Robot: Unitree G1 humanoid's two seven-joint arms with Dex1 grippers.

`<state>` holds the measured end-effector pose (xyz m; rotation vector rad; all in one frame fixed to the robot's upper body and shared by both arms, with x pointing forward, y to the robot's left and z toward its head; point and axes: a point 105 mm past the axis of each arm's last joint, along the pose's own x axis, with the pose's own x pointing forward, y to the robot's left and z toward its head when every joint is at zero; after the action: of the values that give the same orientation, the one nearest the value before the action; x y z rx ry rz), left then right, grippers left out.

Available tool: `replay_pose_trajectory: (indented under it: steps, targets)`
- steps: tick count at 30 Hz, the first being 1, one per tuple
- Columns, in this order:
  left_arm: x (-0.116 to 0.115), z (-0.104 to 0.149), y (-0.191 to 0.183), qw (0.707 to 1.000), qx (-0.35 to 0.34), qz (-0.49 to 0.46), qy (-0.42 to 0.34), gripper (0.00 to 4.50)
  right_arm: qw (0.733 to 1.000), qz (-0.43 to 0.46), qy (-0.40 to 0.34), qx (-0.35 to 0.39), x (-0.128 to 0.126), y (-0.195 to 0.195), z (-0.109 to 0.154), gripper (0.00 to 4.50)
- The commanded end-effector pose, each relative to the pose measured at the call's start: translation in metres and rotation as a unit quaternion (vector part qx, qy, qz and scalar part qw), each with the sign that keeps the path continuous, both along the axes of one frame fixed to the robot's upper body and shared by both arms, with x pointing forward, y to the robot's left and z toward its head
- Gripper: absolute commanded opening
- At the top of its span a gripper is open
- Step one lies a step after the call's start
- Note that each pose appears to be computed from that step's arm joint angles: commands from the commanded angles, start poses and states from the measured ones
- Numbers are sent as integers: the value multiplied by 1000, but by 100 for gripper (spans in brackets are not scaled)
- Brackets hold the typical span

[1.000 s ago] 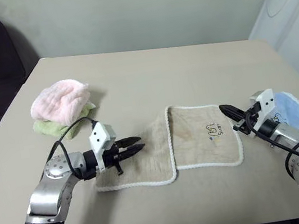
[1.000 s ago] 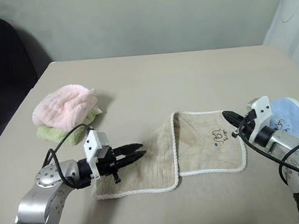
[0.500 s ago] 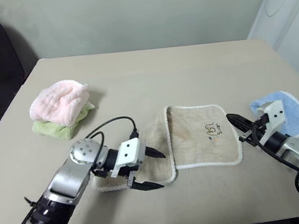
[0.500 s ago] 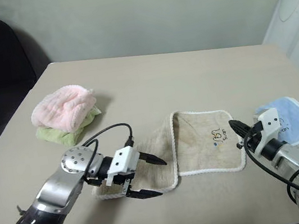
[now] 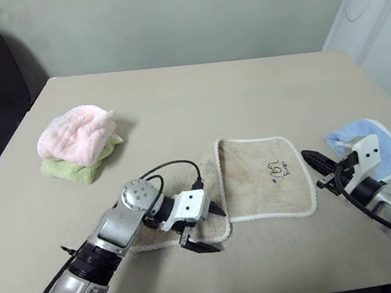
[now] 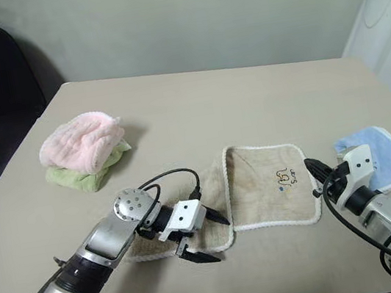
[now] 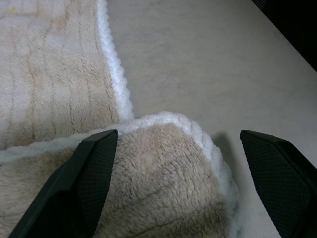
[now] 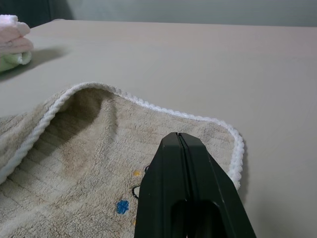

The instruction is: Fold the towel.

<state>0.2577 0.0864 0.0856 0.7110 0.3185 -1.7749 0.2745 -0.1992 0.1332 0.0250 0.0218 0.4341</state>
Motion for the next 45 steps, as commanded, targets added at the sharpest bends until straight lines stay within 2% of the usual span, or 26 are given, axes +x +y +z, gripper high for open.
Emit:
replay_pose_trajectory:
  steps: [1, 10, 11, 13, 22, 24, 33, 39, 45]
  targets:
    - [0, 5, -2, 1000, 4, -14, -13, 429, 999, -7, -31, 1, 0, -3, 15, 0]
    - [1, -4, 1, 1000, 21, -7, -19, 429, 999, -3, -32, 6, 2, 0, 15, 0]
    - [0, -4, 2, 1000, 21, -8, -19, 412, 999, -2, -32, 6, 2, 0, 15, 0]
    - [0, -3, 2, 1000, 19, -9, -18, 373, 999, -2, -31, 6, 2, 0, 15, 0]
    - [1, 1, 3, 1000, 7, -2, -13, 55, 1000, 2, -27, 6, 3, 1, 13, 0]
    - [1, 3, 3, 1000, 0, 0, -15, 2, 1000, 2, -27, 6, 3, 1, 14, 0]
    - [14, 29, 6, 995, -77, 59, 14, 2, 1000, 18, -18, -1, 4, 7, 11, 0]
    - [26, 49, 21, 980, -145, 128, 40, 2, 998, 55, -5, -28, 9, 21, 6, 0]
    - [56, 68, 52, 933, -233, 270, 42, 2, 998, 40, 22, -53, 38, 13, -4, 0]
